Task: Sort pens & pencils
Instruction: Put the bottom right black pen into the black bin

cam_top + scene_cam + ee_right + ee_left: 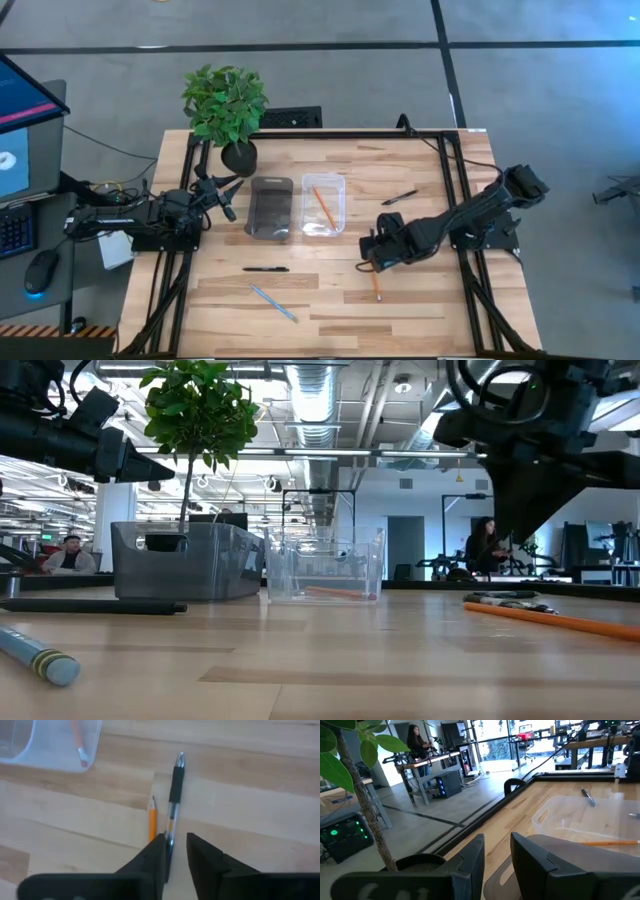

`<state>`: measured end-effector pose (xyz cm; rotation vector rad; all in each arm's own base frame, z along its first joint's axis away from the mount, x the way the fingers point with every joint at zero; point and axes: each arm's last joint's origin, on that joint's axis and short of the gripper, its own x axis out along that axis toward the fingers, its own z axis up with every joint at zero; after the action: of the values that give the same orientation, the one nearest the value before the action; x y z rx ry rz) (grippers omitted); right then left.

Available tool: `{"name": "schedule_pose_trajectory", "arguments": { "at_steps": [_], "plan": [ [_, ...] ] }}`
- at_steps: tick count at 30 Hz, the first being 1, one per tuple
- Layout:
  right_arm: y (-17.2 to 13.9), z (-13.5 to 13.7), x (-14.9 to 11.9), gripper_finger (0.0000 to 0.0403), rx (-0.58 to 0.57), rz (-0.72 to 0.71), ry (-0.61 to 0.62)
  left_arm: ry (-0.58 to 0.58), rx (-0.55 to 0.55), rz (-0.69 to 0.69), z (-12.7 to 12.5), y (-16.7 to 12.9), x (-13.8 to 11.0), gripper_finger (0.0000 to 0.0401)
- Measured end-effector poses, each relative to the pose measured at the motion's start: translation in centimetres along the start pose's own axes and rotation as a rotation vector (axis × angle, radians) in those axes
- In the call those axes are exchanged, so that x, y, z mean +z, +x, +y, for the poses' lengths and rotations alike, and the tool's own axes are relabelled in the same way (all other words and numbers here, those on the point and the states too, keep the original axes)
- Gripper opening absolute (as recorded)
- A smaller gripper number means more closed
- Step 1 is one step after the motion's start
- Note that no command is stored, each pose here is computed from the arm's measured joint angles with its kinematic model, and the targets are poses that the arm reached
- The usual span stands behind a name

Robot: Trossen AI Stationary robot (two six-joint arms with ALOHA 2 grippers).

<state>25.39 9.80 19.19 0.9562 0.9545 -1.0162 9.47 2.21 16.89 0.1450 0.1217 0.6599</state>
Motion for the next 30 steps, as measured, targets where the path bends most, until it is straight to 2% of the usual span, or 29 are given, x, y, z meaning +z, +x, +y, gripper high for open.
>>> {"name": "schedule_pose_trajectory", "arguments": {
  "at_steps": [6,13,18,23,30],
  "plan": [
    [0.8,0.4,1.2,0.0133,-0.012,-0.008,0.031,0.002,0.000,0.000,0.0,0.0,0.0,0.0086],
    [4.4,1.0,2.3,0.0141,-0.115,0.011,-0.032,0.002,0.000,0.000,0.0,0.0,0.0,0.0086],
    [6.6,1.2,3.0,0.0139,-0.168,0.008,-0.042,0.001,0.000,0.000,0.0,0.0,0.0,0.0086],
    [8.0,1.7,3.6,0.0134,-0.146,0.077,-0.077,0.000,0.000,0.000,0.0,0.0,0.0,0.0086],
    [8.4,1.8,4.3,0.0109,-0.139,0.146,-0.105,0.000,0.000,0.000,0.0,0.0,0.0,0.0086]
  ]
}}
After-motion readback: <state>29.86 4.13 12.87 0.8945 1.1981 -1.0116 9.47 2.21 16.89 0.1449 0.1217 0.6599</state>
